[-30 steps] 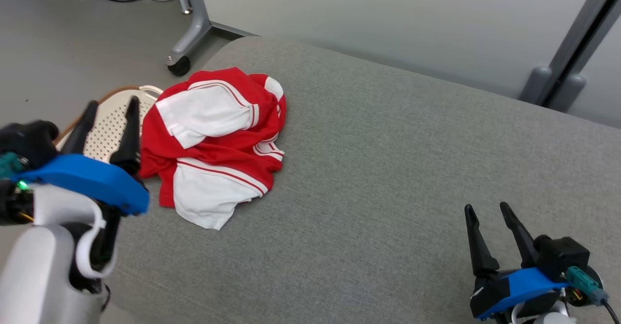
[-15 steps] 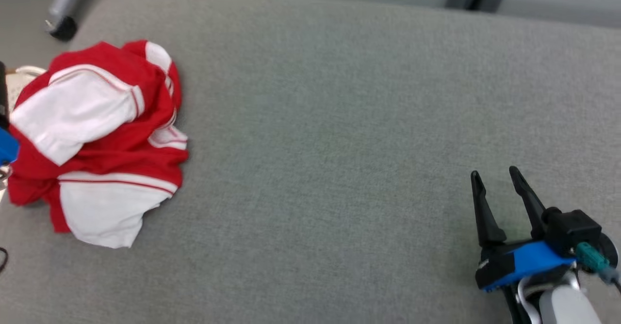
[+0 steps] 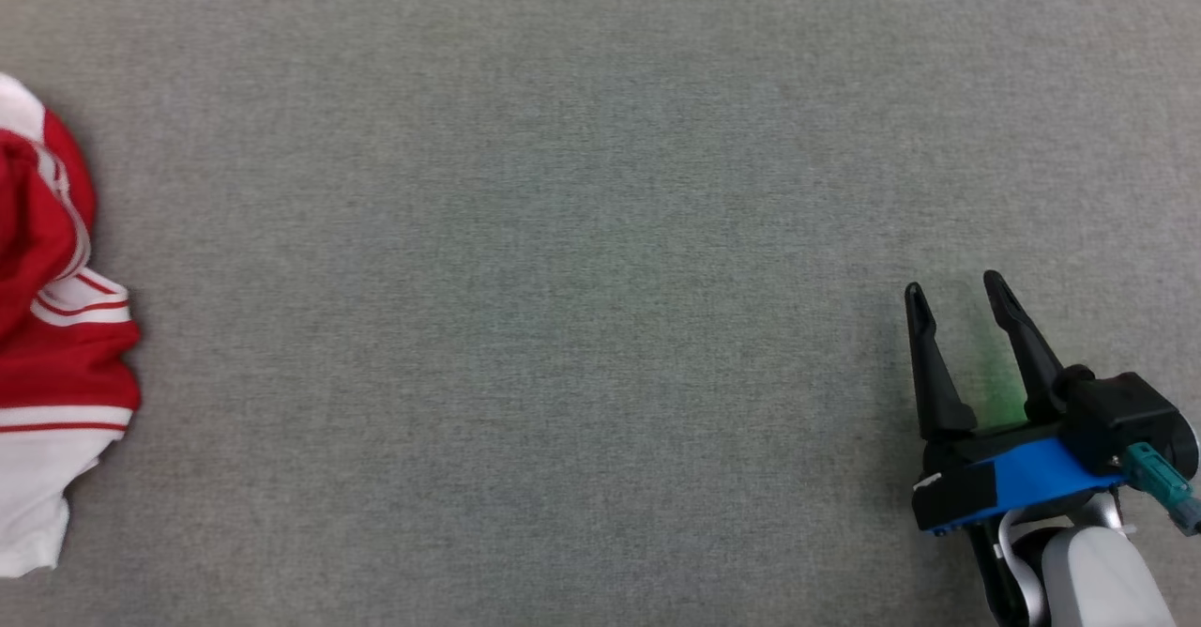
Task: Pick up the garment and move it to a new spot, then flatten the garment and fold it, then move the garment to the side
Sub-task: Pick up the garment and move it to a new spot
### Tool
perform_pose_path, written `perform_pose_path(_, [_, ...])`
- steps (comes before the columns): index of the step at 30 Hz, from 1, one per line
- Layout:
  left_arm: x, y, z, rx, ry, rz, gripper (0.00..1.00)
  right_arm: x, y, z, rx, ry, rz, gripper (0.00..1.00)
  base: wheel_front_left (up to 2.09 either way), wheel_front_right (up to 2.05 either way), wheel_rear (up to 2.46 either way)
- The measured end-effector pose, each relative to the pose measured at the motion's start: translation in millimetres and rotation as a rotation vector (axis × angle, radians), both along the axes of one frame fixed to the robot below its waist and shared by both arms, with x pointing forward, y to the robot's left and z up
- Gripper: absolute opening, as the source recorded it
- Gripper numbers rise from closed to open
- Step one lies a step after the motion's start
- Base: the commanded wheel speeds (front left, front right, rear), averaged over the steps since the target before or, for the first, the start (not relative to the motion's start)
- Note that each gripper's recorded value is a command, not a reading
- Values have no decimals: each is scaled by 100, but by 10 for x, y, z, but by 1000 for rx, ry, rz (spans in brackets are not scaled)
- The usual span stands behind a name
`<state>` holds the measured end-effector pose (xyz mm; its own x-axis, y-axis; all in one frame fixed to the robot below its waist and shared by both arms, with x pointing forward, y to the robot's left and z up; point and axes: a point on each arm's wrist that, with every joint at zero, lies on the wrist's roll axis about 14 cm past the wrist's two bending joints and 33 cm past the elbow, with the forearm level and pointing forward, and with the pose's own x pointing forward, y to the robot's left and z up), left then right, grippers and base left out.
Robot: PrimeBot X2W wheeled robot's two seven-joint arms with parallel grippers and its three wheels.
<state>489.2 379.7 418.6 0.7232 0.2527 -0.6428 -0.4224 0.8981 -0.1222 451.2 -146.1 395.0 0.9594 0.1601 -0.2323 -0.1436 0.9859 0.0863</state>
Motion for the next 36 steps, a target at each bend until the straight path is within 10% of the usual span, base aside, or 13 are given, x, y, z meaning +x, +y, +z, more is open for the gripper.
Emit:
perform_pose_path(8, [-55, 55, -439, 9, 154, 55, 100, -92, -156, -32, -2, 14, -42, 100, 0, 0, 0])
perform_pose_path(9, [-89, 72, -473, 19, 179, 55, 88, -97, -165, -29, -3, 13, -44, 100, 0, 0, 0])
perform_pose_path(10, [-117, 84, -491, 21, 197, 55, 16, -100, -169, -23, -3, 11, -46, 100, 0, 0, 0])
perform_pose_path(11, [-145, 74, -508, 13, 213, 51, 0, -102, -171, -9, 0, 6, -47, 100, 0, 0, 0])
perform_pose_path(26, [143, 159, 1022, 175, -196, -125, 0, -146, 120, 494, 88, -119, 11, 100, 0, 0, 0])
perform_pose_path(36, [329, -713, 2566, 279, -555, -359, 0, -447, 55, 793, 151, -189, -23, 100, 0, 0, 0])
